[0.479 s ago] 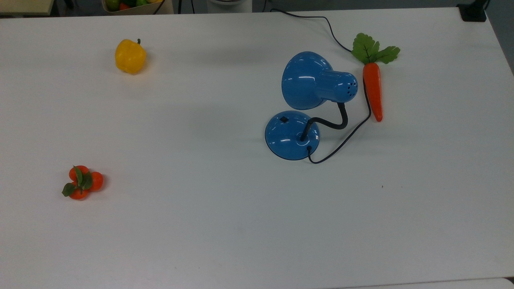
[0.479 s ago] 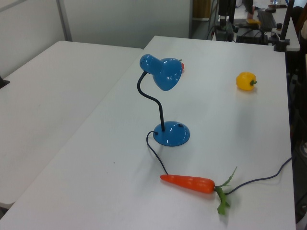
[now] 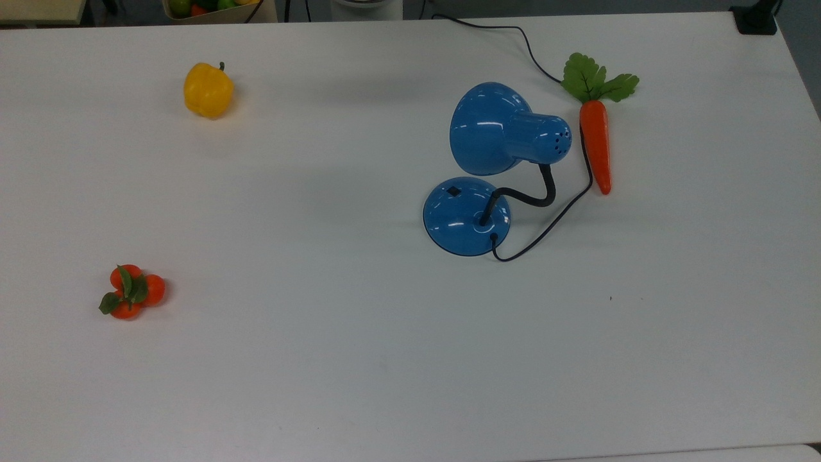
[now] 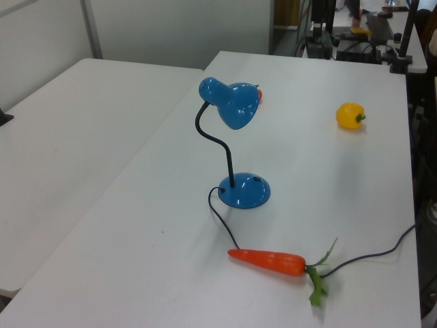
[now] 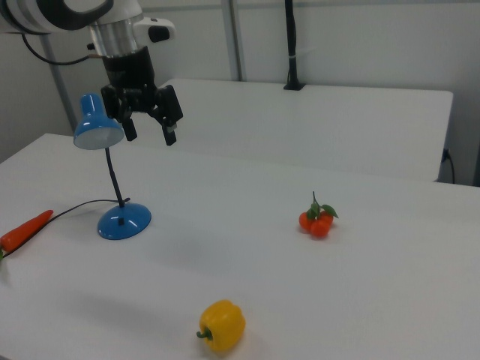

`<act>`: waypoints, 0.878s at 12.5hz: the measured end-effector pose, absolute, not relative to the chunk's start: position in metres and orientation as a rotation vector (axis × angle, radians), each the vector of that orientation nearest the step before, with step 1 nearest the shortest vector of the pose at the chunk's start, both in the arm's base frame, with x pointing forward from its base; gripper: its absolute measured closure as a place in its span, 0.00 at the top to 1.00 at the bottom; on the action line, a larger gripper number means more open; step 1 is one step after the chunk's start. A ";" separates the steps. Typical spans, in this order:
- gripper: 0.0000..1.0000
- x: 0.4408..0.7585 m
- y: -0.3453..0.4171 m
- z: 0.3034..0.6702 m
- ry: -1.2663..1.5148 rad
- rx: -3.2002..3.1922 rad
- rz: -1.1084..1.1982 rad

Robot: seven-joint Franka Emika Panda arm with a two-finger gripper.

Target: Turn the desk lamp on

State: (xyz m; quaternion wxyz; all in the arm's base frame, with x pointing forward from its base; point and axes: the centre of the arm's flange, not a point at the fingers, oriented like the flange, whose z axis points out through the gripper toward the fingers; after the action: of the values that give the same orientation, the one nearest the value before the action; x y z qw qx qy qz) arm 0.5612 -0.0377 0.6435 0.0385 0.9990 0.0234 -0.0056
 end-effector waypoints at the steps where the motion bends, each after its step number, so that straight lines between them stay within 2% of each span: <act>1: 1.00 0.561 -0.038 0.643 0.072 3.064 -0.018; 4: 0.99 0.561 -0.038 0.643 0.072 3.064 -0.019; 8: 0.54 0.562 -0.038 0.641 0.072 3.064 -0.023; 10: 0.24 0.562 -0.038 0.641 0.072 3.064 -0.025; 11: 0.13 0.562 -0.038 0.641 0.072 3.064 -0.025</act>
State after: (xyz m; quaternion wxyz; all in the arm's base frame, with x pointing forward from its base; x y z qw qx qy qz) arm 0.5616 -0.0377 0.6408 0.0383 0.9990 0.0236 -0.0082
